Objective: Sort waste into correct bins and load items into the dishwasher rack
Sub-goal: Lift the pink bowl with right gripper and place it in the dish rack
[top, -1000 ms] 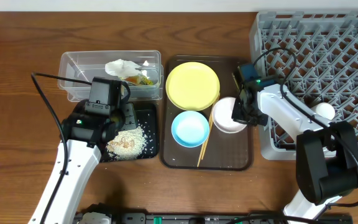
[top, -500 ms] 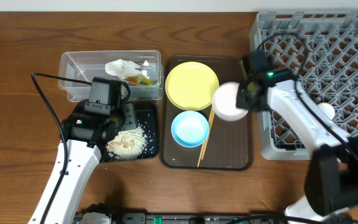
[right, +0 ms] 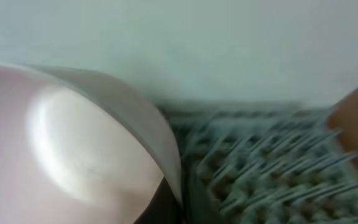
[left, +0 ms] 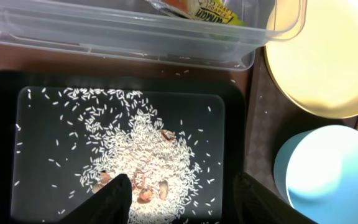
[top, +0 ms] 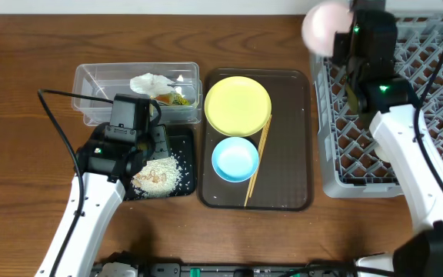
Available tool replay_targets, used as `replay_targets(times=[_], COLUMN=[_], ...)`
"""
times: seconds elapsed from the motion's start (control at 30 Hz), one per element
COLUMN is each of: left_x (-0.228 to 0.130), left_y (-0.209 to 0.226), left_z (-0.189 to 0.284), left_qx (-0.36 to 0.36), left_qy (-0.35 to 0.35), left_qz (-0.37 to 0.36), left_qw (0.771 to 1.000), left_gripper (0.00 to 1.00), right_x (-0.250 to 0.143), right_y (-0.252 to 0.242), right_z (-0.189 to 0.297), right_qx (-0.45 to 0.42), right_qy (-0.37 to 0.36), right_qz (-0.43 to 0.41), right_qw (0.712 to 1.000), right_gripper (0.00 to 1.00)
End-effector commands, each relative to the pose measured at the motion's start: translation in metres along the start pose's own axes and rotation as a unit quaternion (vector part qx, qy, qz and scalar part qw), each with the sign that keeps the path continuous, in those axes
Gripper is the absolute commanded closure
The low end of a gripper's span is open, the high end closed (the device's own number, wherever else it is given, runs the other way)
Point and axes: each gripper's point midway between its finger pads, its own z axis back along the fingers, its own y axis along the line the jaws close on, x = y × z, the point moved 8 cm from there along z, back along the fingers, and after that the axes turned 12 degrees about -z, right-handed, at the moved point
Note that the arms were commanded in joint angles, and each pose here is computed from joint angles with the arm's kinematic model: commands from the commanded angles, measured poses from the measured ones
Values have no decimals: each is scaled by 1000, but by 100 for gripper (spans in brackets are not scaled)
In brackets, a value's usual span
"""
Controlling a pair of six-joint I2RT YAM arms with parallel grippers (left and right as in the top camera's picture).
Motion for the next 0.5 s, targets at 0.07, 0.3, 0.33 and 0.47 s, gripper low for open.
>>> replay_targets(times=[0.07,0.3,0.33,0.47], left_x=[1,1,1,1], left_y=[2,2,2,2], left_z=[1,1,1,1], left_qx=[7,7,7,7], left_qy=[-1,-1,-1,-1], left_qz=[-3,-3,-3,-3], left_qw=[1000,1000,1000,1000], left_gripper=[44,44,44,44], right_x=[8,-7,-12,-31], right_y=[-31,-43,-44,-43], right_z=[-32,-73,-81,-102], right_qx=[-159,-248,-256,-262], right_qy=[-61,-94,-96,-93], right_qz=[46,60,60,61], right_qw=[984,962,960,959], right_gripper=[99,99,99,99])
